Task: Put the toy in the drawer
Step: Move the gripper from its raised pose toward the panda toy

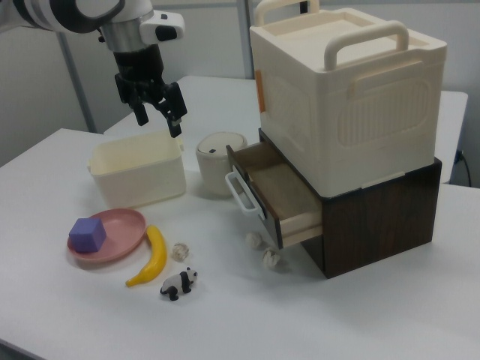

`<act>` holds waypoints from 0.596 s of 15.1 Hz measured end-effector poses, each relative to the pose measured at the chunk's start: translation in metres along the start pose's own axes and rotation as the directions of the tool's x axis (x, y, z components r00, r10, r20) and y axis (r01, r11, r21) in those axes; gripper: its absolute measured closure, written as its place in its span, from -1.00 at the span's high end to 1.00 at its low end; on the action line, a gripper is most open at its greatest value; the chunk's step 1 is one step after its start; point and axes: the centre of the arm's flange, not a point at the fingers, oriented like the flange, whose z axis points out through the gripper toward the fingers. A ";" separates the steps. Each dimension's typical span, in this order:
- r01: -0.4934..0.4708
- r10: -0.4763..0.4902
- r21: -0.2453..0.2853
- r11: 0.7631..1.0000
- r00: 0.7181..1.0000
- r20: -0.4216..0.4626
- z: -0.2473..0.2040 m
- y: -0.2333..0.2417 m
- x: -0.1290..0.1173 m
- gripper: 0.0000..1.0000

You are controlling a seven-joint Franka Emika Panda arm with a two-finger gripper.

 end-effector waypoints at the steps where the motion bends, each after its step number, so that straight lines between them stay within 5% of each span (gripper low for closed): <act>1: 0.000 0.000 0.000 1.000 1.000 0.000 0.000 0.000 0.000 1.00; 9: 0.028 -0.028 0.020 0.999 1.000 0.010 0.005 0.000 0.000 1.00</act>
